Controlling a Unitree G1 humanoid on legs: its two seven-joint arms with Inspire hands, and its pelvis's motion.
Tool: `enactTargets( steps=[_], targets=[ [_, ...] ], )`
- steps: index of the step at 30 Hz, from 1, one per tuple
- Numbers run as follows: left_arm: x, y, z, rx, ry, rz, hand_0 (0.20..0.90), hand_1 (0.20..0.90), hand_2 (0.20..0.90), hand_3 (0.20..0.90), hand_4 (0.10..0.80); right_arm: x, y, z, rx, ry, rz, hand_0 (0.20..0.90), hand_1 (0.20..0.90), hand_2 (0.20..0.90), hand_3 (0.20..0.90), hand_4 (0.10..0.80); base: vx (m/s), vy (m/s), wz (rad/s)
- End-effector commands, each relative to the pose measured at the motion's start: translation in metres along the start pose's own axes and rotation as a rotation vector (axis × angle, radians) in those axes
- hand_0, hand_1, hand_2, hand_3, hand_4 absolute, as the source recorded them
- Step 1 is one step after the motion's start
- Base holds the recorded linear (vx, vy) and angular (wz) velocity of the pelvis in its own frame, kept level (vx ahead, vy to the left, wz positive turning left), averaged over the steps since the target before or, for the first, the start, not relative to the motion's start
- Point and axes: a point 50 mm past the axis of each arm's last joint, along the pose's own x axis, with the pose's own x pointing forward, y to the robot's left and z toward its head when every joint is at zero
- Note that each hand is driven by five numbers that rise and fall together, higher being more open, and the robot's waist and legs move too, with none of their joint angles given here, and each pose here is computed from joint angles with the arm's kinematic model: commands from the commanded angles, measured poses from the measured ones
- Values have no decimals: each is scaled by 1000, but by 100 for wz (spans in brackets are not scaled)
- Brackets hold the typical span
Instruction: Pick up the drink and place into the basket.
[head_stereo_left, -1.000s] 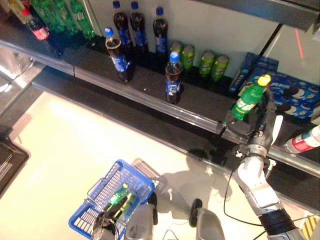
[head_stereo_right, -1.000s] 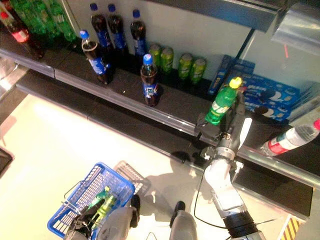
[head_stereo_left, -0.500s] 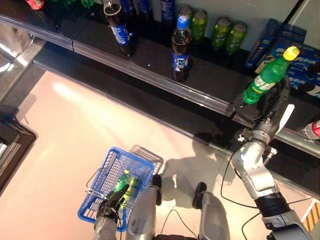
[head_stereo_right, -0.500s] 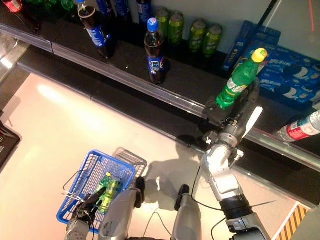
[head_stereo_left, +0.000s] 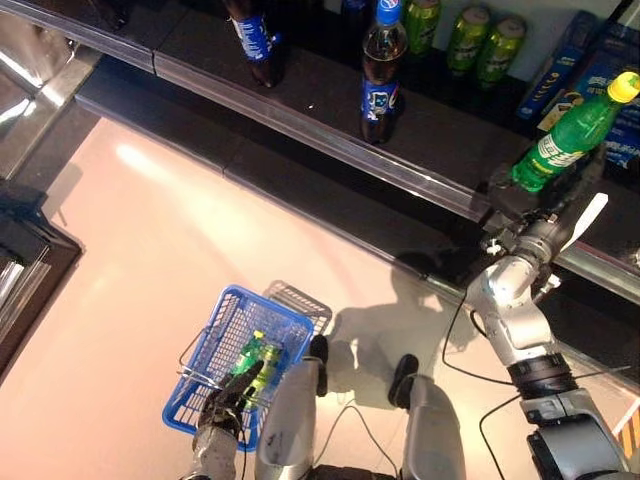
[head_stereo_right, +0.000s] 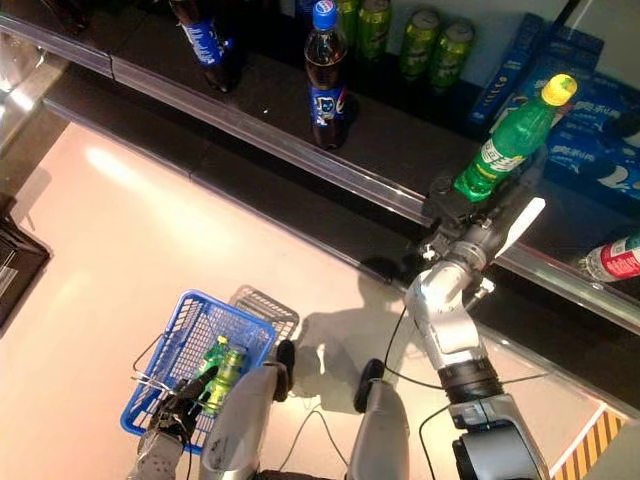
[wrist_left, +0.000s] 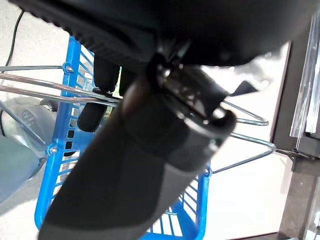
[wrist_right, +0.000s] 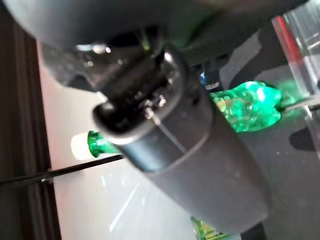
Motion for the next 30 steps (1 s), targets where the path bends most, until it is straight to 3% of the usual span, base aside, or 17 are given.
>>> enactTargets(
  steps=[1,19,20,21,30],
  targets=[
    [-9,18,7,101,-46,-51,300,300,300,200,100,31,4,76,205,-275,-29,900,900,900,900,800,35,-34,0],
    [-7,19,16,141,-38,-62,300,300,300,200,100,70,1,99,194,-280,-117,900,900,900,900,800,10,-4,0],
    [-7,19,17,139,-39,-64,300,300,300,200,100,72,1,102,195,-283,-123,493,493,493,425,325,0,0,0],
    [-7,19,18,140,-40,-65,300,300,300,200,100,74,1,103,198,-289,-129,300,300,300,200,100,0,0,0],
    [-6,19,20,137,-44,-62,300,300,300,200,100,73,0,108,213,-295,-143,300,300,300,200,100,0,0,0]
  ],
)
